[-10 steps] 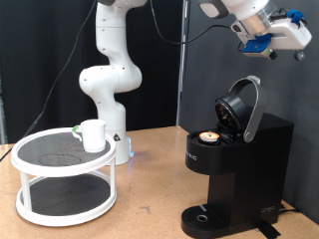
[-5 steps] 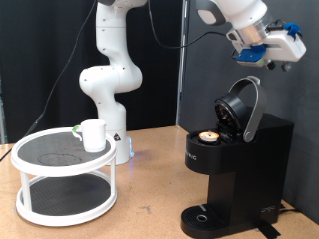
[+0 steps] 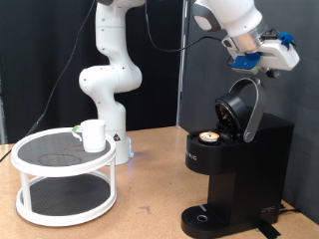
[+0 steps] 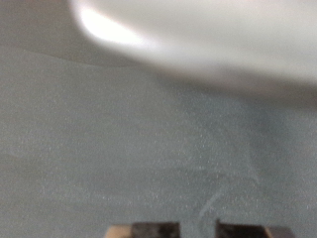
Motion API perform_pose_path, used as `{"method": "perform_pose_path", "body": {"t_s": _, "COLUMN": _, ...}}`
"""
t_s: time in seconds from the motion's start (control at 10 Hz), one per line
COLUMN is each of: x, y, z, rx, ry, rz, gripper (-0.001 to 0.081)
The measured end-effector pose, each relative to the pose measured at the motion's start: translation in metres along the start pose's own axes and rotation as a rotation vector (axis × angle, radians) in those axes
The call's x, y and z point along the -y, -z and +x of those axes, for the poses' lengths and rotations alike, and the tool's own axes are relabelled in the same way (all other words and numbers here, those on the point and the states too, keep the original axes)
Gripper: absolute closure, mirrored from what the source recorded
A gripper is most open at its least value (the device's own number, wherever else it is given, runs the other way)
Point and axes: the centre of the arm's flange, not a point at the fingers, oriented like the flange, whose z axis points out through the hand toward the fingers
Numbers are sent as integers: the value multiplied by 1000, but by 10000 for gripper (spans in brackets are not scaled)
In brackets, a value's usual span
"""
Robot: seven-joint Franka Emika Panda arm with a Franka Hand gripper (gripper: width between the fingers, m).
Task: Make a cup of coffee with the keurig machine
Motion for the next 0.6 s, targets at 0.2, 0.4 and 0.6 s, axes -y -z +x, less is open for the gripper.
{"method": "perform_pose_path", "body": {"t_s": 0.2, "x": 3, "y": 4, "z": 9, "rx": -2, "ry": 3, "rz": 5, "gripper": 803}}
{"method": "perform_pose_path", "body": {"t_s": 0.4, "x": 6, "y": 10, "z": 19, "rx": -1, "ry": 16, "rz": 11, "gripper": 805}}
{"method": "perform_pose_path", "body": {"t_s": 0.6, "x": 7, "y": 17, "z": 29, "rx": 3, "ry": 31, "rz": 20, "gripper": 806}}
